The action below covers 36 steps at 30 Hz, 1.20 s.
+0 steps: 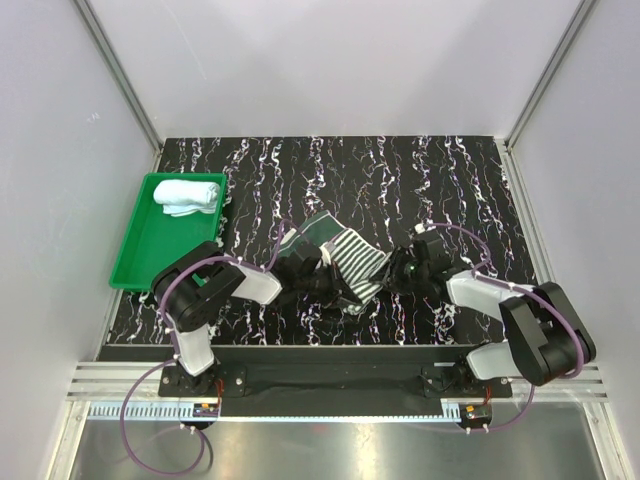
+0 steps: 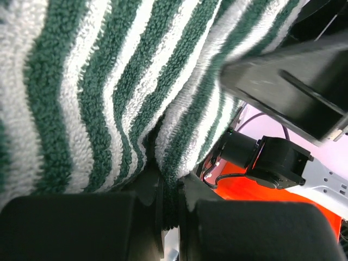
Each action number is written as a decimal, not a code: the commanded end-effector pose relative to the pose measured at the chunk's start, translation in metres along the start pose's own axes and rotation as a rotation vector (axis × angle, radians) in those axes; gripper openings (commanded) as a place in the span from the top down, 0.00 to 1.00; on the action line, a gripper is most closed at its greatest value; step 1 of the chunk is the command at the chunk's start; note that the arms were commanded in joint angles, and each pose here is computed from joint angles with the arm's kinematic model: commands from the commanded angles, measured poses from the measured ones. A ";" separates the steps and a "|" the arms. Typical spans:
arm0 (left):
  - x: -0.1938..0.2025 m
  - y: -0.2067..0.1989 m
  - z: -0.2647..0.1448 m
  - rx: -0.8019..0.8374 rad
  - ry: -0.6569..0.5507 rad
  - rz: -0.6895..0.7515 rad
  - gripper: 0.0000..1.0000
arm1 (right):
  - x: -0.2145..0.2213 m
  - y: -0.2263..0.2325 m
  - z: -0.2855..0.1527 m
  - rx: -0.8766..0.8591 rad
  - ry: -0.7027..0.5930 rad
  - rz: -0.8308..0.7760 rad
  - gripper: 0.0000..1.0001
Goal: Roll the towels
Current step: Roll the towel
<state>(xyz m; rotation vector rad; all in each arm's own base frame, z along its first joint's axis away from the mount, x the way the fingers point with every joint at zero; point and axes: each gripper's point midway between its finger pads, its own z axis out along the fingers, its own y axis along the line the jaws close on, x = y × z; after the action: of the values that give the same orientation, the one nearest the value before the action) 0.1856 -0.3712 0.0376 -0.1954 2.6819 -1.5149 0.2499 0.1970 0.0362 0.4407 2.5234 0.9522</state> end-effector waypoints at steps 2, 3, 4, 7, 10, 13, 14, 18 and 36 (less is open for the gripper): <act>0.000 -0.006 -0.005 0.024 -0.001 0.019 0.98 | -0.012 0.016 0.008 -0.024 -0.037 -0.030 0.80; -0.001 -0.005 -0.007 0.012 -0.007 0.027 0.89 | -0.013 0.015 0.007 -0.014 -0.038 -0.032 0.85; -0.001 -0.003 -0.008 -0.008 -0.010 0.037 0.80 | -0.014 0.015 0.006 -0.006 -0.043 -0.037 0.88; -0.005 0.004 -0.017 -0.095 -0.043 0.097 0.47 | -0.019 0.016 0.002 0.029 -0.047 -0.063 0.93; -0.012 0.012 -0.033 -0.209 -0.099 0.175 0.33 | -0.015 0.009 -0.004 0.096 0.000 -0.072 0.96; -0.025 0.014 -0.053 -0.334 -0.178 0.276 0.28 | -0.018 0.013 -0.006 0.110 0.017 -0.091 0.97; -0.027 0.023 -0.062 -0.420 -0.205 0.340 0.27 | -0.017 0.013 -0.008 0.122 0.030 -0.096 0.97; -0.039 -0.015 -0.083 -0.540 -0.358 0.628 0.24 | -0.015 0.013 -0.013 0.155 0.069 -0.110 0.97; 0.011 -0.065 0.002 -0.525 -0.263 1.328 0.21 | -0.008 0.009 -0.018 0.211 0.143 -0.112 0.97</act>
<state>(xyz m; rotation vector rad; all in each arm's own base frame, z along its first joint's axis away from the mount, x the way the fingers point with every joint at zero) 0.1667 -0.3887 0.0811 1.0316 2.1140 -0.3528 0.2477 0.1881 0.0499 0.3221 2.7713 0.6944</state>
